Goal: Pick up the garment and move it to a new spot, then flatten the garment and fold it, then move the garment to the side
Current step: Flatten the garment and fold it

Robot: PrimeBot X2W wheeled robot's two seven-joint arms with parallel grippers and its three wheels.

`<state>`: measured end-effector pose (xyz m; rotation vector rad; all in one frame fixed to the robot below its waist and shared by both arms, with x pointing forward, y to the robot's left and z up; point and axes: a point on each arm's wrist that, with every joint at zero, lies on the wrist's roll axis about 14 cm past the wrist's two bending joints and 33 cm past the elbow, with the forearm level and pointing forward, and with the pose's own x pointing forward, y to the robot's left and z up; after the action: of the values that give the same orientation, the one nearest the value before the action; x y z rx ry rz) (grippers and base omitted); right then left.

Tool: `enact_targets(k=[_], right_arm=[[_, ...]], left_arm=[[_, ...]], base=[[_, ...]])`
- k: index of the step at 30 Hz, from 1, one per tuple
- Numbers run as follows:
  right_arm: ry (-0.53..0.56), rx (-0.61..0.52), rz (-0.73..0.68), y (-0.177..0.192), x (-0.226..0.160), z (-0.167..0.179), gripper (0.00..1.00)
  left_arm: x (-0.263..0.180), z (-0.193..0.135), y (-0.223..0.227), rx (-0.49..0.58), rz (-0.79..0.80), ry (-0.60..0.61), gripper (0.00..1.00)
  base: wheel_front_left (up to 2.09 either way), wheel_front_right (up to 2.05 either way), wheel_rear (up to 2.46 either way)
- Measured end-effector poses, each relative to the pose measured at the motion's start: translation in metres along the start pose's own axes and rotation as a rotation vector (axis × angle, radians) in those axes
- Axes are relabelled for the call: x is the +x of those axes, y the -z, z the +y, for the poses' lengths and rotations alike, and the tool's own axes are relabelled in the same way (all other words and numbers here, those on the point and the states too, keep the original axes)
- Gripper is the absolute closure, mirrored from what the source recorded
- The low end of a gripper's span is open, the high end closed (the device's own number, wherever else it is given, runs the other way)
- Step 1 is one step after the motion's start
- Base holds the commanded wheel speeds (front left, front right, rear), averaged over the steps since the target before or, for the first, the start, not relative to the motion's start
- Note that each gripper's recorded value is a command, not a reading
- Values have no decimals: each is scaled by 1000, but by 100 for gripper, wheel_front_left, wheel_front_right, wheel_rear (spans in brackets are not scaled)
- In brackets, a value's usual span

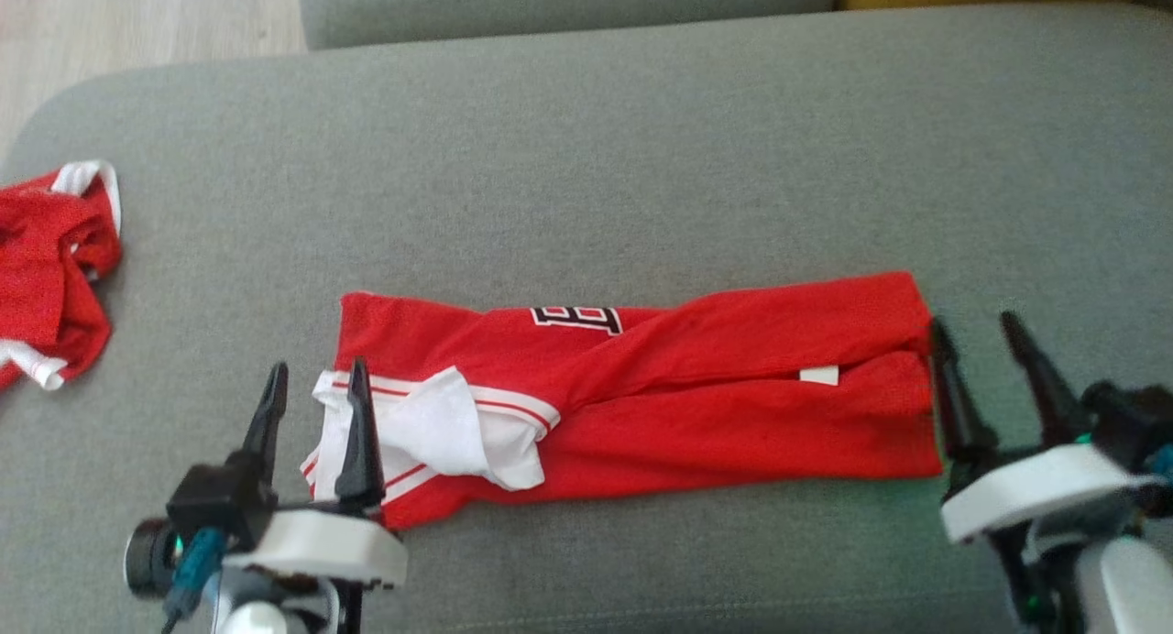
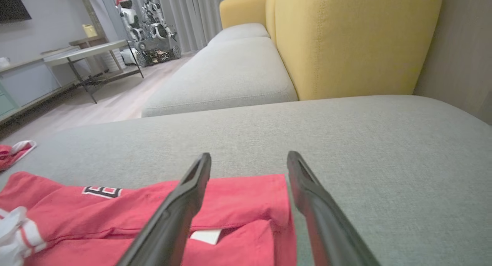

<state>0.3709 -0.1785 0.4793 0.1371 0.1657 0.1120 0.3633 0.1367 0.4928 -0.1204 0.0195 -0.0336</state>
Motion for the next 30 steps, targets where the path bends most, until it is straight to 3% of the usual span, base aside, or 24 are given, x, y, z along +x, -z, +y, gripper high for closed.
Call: enact_targets(k=[5, 10, 18, 24, 25, 26, 30], right_arm=[[37, -11, 54, 16, 26, -23, 0], [44, 11, 175, 56, 46, -28, 0], [58, 40, 376, 113, 48, -26, 0], [57, 59, 426, 120, 55, -22, 0], [63, 69, 433, 120, 55, -22, 25], [64, 82, 436, 120, 55, -21, 98], [58, 111, 432, 120, 51, -12, 100]], left_arm=[[16, -1, -4, 3, -21, 7, 0], [23, -2, 8, -4, 9, 12, 0], [29, 2, 20, -11, 36, -4, 0], [32, 2, 23, -12, 38, -3, 0], [32, 2, 22, -12, 36, -3, 0], [32, 2, 22, -13, 35, -2, 0], [35, 0, 20, -15, 28, 2, 0]], base=[[0, 0, 0], [0, 0, 0], [0, 0, 0], [0, 0, 0], [0, 0, 0], [0, 0, 0], [0, 0, 0]])
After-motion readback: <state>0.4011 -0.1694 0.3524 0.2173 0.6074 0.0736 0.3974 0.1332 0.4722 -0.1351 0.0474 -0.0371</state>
